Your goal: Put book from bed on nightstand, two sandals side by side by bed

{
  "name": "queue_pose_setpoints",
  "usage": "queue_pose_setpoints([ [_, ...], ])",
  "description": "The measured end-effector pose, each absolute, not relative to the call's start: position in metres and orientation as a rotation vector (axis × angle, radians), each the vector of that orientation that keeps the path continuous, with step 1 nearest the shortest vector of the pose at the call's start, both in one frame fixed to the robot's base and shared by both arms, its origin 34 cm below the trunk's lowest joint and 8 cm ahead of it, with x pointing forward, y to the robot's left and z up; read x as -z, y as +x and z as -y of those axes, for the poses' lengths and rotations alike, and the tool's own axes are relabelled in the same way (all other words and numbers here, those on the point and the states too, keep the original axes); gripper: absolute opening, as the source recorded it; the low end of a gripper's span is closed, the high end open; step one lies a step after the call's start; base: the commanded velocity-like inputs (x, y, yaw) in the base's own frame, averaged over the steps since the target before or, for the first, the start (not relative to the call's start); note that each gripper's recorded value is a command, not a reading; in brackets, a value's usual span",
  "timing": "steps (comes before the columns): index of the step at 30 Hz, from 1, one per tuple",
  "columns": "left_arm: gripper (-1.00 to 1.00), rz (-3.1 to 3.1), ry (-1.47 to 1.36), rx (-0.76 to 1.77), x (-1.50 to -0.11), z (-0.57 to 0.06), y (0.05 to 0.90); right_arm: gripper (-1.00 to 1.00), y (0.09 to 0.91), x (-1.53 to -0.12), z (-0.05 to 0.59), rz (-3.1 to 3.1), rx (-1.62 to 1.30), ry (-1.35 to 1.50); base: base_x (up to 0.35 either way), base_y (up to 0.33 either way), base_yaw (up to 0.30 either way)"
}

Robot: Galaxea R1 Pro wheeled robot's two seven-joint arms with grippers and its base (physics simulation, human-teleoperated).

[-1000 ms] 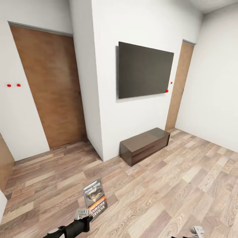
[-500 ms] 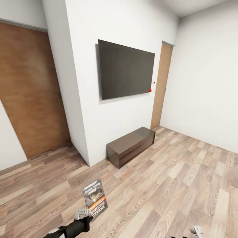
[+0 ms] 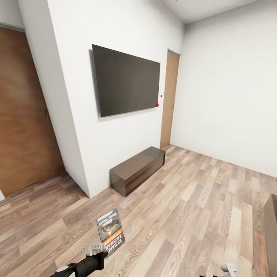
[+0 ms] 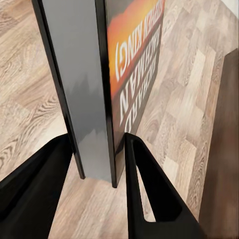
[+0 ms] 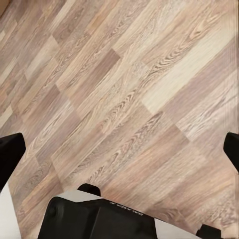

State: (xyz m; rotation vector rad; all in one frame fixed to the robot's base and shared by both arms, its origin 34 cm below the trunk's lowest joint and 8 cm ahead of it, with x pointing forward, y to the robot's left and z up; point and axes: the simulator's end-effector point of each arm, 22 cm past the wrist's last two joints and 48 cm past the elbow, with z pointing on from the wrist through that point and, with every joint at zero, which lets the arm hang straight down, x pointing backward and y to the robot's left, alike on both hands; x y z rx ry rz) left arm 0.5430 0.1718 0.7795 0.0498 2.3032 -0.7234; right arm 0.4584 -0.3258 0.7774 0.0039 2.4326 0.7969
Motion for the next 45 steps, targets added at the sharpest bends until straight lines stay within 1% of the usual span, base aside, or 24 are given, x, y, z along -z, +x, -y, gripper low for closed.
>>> queue_pose_setpoints([
  [5, -1.00, -2.340, 0.042, 0.722, -0.769, -0.173, 0.530, 1.00, 0.459, -0.778, 0.326, -2.432, -0.796, 0.005, 0.000, 0.000, -0.284],
  [8, -1.00, -2.391, -0.016, 0.680, -0.741, -0.183, 0.490, 1.00, 0.459, -0.778, 0.326, -2.432, -0.797, 0.005, 0.000, 0.000, -0.284],
  [9, -1.00, -2.421, 0.029, 0.664, -0.729, -0.183, 0.468, 1.00, 0.458, -0.777, 0.326, -2.432, -0.797, 0.005, 0.000, 0.000, -0.284],
  [13, -1.00, -2.408, 0.012, 0.630, -0.723, -0.188, 0.455, 1.00, 0.459, -0.778, 0.326, -2.432, -0.796, 0.005, 0.000, 0.000, -0.284],
  [45, -1.00, -2.400, 0.006, 0.641, -0.723, -0.178, 0.452, 1.00, 0.459, -0.778, 0.327, -2.432, -0.796, 0.005, 0.000, 0.000, -0.284],
])
